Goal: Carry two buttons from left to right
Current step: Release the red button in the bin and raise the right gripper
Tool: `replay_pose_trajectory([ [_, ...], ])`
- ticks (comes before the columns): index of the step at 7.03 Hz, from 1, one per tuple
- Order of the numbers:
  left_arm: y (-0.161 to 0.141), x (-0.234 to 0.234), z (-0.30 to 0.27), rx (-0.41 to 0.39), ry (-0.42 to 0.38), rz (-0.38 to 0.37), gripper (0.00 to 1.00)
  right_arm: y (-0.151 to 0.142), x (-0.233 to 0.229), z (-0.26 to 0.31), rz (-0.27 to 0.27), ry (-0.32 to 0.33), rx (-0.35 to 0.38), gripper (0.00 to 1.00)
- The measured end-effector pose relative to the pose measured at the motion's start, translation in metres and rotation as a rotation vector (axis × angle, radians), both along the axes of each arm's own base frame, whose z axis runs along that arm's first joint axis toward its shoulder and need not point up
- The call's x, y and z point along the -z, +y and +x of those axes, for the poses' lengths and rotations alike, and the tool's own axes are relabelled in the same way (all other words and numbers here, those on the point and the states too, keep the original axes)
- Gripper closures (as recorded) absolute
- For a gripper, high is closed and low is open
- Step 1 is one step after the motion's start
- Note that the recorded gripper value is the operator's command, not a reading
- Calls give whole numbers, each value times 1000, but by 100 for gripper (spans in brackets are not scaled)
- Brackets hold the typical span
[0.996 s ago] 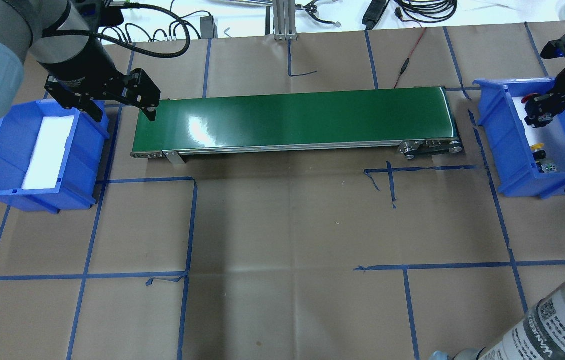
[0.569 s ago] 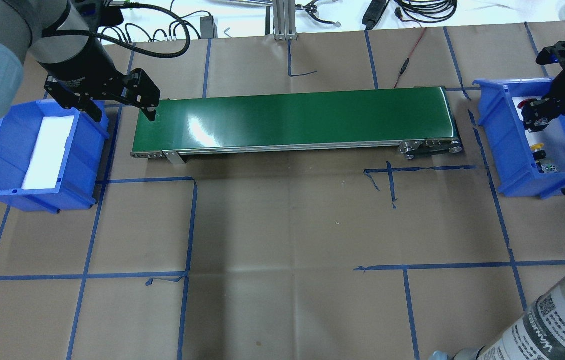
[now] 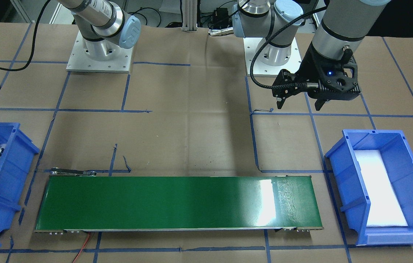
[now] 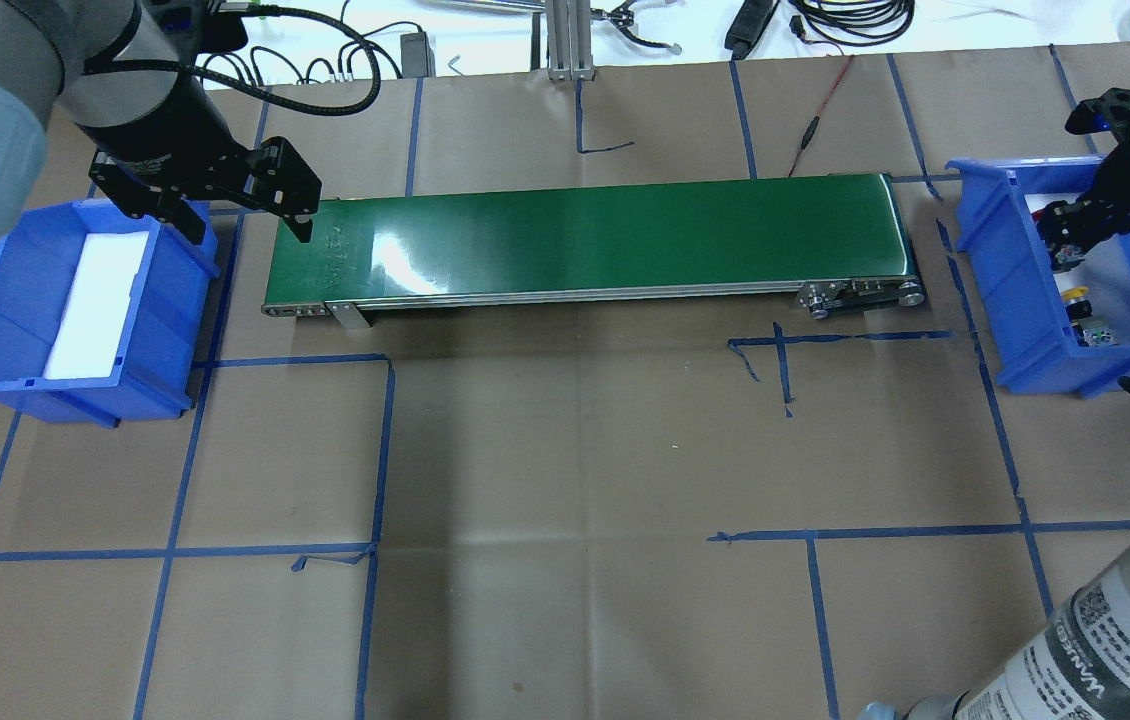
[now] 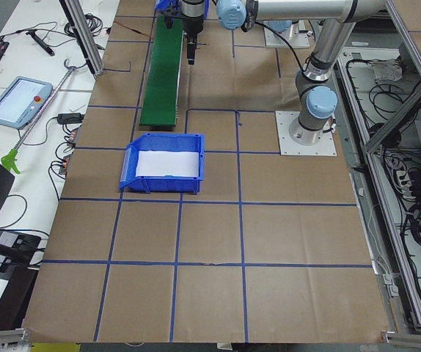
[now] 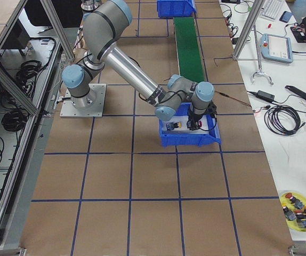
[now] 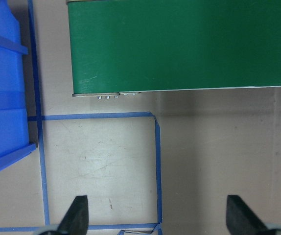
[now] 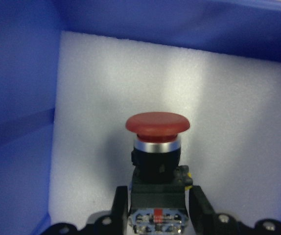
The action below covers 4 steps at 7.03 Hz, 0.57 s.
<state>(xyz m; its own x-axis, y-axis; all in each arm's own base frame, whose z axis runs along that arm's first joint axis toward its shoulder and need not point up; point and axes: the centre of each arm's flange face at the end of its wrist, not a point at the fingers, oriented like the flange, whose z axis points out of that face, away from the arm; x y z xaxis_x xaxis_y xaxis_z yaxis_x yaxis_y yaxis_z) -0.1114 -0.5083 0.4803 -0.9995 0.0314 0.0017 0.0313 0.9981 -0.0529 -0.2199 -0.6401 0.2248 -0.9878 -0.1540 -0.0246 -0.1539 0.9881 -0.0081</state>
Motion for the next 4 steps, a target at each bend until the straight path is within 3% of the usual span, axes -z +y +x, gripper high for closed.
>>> replay_pose_trajectory([
  [2, 0, 0, 0, 0, 1, 0, 0, -4, -9, -1, -30, 17, 0, 13],
  [4, 0, 0, 0, 0, 2, -1, 0, -6, -31, 2, -60, 34, -3, 1],
])
